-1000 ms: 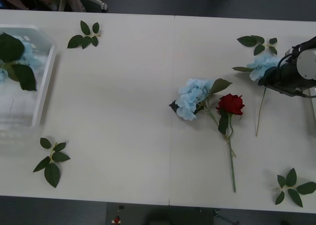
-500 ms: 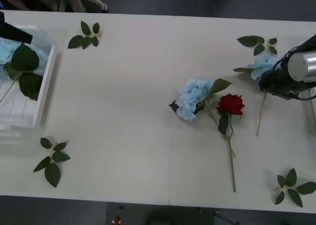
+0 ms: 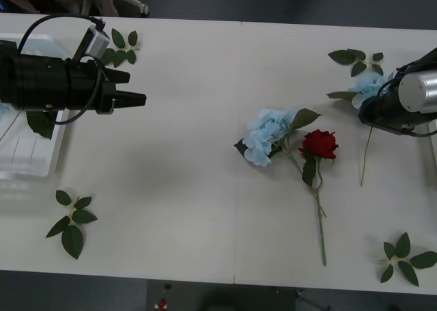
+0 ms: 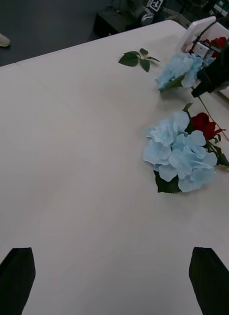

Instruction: Put the red flowers into the right box and the blue flowers into the left box

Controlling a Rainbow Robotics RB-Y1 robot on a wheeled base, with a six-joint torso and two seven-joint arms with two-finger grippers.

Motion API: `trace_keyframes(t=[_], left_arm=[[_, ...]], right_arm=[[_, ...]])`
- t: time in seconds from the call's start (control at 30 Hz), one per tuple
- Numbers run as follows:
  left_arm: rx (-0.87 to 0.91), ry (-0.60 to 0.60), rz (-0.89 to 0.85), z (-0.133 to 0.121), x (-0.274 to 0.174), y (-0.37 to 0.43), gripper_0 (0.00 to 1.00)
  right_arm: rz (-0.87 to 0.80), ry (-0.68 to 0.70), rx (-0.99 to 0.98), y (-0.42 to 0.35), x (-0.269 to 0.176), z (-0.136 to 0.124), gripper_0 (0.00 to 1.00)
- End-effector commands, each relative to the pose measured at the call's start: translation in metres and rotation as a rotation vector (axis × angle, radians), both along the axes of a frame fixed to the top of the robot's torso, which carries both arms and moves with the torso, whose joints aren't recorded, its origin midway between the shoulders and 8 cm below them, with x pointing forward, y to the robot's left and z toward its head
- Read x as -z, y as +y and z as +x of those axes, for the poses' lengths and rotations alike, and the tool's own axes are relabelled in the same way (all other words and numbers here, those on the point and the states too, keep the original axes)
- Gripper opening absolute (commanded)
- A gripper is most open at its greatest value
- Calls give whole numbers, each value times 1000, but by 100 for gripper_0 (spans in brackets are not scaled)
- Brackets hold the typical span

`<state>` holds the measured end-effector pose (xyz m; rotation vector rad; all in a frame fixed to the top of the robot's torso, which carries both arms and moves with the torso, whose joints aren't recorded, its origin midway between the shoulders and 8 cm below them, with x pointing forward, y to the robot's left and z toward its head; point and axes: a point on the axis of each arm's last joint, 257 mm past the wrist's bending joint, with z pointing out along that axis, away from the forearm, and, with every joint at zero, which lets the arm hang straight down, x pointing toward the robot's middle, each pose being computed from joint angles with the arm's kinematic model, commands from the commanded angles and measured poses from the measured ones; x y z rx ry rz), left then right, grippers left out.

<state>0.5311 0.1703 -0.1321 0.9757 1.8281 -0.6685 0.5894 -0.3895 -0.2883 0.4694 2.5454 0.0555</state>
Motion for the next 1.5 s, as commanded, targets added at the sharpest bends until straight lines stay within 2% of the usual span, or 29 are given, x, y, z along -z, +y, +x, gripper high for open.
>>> trace_keyframes(t=[0.03, 0.2, 0.27, 0.4, 0.5, 0.53, 0.6, 0.83, 1.0, 1.3, 1.5], left_arm=[[55, -78, 14, -33, -32, -29, 91], [86, -129, -30, -72, -80, -63, 91], [101, -126, -52, -86, -94, -72, 91], [151, -133, -86, -109, -110, -90, 91], [170, -133, -104, -115, -112, -98, 91], [170, -133, -104, -115, -112, -98, 91], [182, -135, -126, -117, -114, -105, 91], [166, -96, -168, -114, -112, -106, 91], [132, 33, -306, -106, -106, -106, 91], [110, 135, -425, -70, -85, -144, 91], [130, 125, -428, -45, -91, -182, 91]], right_arm=[[-7, -62, -113, 4, -52, 22, 0], [29, -71, -347, 5, -109, 12, 0], [66, -114, -467, 18, -129, 8, 0], [215, -268, -704, 73, -173, 1, 0], [268, -393, -850, 121, -211, -5, 0], [268, -393, -850, 121, -211, -5, 0], [325, -494, -953, 162, -244, -18, 0], [595, -701, -942, 233, -308, -33, 0], [746, -794, -927, 263, -345, -37, 0], [900, -817, -958, 310, -356, -48, 0], [915, -803, -991, 328, -350, -55, 0]])
